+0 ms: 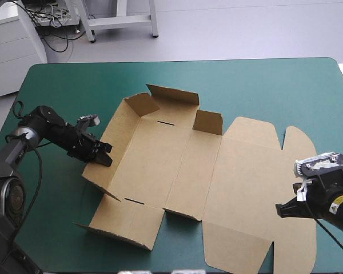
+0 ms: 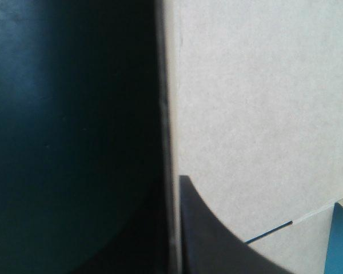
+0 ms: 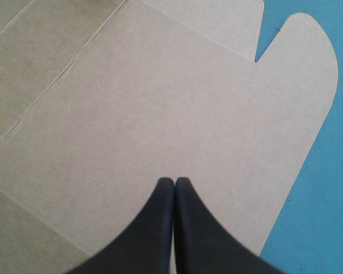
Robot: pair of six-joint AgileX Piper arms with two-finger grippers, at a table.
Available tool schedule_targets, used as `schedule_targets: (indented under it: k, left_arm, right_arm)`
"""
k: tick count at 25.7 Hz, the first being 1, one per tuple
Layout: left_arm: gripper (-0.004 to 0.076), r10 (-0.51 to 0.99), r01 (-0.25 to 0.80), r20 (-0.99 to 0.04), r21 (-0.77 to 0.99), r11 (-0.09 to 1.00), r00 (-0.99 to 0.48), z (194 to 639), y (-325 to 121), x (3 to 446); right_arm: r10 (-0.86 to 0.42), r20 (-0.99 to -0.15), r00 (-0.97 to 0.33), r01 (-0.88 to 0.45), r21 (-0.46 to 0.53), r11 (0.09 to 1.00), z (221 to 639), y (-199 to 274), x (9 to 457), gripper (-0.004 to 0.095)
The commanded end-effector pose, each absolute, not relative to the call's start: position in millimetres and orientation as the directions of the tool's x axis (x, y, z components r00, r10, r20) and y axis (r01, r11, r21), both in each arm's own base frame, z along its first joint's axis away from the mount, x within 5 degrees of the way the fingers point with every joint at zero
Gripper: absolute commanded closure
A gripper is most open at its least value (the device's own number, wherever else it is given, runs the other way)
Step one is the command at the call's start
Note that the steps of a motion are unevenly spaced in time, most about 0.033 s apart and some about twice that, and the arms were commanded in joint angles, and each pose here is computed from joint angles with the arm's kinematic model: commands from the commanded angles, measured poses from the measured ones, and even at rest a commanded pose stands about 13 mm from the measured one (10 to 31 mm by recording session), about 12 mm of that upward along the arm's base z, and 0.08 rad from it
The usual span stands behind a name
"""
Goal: Fold the box
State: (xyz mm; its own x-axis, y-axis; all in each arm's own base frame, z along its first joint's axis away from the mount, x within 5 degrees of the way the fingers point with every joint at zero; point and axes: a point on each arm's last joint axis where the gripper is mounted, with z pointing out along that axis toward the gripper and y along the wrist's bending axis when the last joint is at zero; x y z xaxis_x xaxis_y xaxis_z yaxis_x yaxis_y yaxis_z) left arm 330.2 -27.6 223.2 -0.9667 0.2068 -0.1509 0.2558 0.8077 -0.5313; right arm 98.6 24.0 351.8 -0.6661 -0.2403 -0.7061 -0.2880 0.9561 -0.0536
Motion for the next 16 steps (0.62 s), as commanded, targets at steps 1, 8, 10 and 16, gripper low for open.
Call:
schedule_targets:
  k: [1, 8, 10, 16]
  left_arm:
    - [0.0756, 0.232, 0.326, -0.234, -0.563, 0.759, -0.944, 254, -35, 327]
    - [0.0756, 0.332, 0.485, -0.375, -0.464, 0.741, -0.866, 301, -52, 341]
    - [0.0756, 0.381, 0.540, -0.411, -0.408, 0.736, -0.828, 315, -63, 342]
    - [0.0752, 0.584, 0.695, -0.519, -0.028, 0.718, -0.624, 385, -118, 341]
  right_arm:
    - [-0.235, -0.751, -0.618, -0.285, -0.064, 0.956, 362, 24, 101, 0.0931]
    - [-0.231, -0.765, -0.601, -0.284, -0.065, 0.957, 363, 24, 102, 0.0931]
    - [-0.231, -0.765, -0.601, -0.284, -0.065, 0.957, 363, 24, 102, 0.0931]
    - [-0.221, -0.814, -0.537, -0.271, -0.081, 0.959, 371, 22, 99, 0.0931]
